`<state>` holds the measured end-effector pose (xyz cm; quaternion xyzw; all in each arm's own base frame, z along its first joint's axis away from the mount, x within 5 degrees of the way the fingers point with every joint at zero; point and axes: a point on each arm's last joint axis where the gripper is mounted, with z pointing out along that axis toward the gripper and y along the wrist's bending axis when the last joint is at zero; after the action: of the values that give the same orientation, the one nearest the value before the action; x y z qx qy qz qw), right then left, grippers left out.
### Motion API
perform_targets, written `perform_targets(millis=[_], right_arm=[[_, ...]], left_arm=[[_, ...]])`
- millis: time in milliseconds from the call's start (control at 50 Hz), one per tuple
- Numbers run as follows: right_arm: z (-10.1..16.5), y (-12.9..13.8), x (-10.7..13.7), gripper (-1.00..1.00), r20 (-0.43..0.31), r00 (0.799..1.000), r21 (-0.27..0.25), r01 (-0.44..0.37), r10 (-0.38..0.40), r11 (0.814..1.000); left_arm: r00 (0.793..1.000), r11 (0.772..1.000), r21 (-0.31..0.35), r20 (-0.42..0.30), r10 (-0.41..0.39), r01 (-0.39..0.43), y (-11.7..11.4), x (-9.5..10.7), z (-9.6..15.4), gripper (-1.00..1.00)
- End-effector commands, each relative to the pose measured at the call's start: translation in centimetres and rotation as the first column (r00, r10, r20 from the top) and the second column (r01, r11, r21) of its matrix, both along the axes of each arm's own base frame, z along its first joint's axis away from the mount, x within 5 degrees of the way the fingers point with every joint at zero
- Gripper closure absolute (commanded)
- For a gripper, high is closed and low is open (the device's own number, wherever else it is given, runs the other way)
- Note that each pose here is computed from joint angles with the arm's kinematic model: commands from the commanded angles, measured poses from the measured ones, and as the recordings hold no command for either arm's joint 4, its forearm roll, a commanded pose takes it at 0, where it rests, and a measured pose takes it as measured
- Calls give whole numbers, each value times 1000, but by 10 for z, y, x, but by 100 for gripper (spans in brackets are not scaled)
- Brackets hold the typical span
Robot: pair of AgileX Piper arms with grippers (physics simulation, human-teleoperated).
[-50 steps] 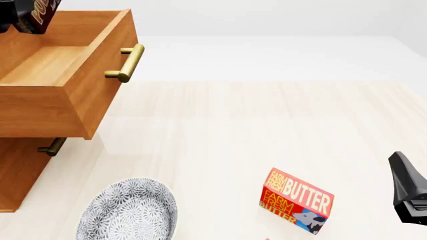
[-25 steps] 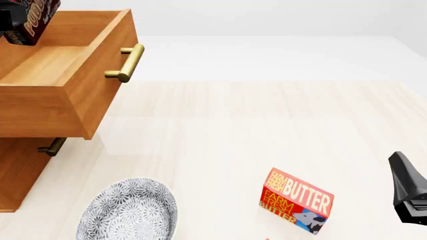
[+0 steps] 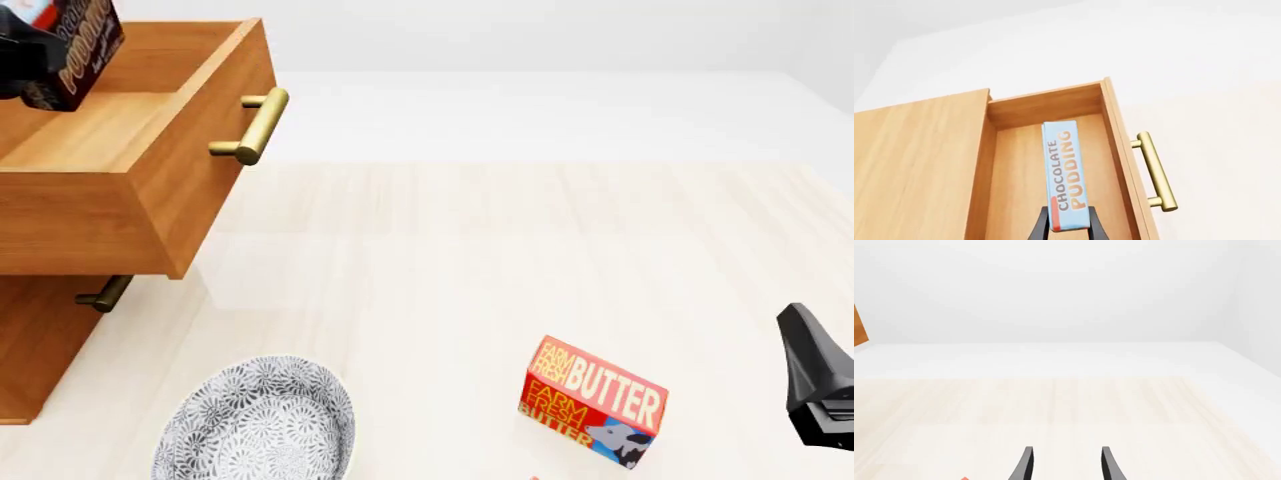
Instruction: Put the chocolate pudding in the top drawer of the cabinet and close it.
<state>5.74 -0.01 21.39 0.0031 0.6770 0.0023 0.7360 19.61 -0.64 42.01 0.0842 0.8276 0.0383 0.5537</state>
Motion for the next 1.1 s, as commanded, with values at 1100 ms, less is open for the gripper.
perform_targets(millis=[1100], right_arm=[[0,0,0,-100,0,1000,0,0,0,1000]], left_arm=[[993,997,29,-85,76,-74,21,61,-31,100]])
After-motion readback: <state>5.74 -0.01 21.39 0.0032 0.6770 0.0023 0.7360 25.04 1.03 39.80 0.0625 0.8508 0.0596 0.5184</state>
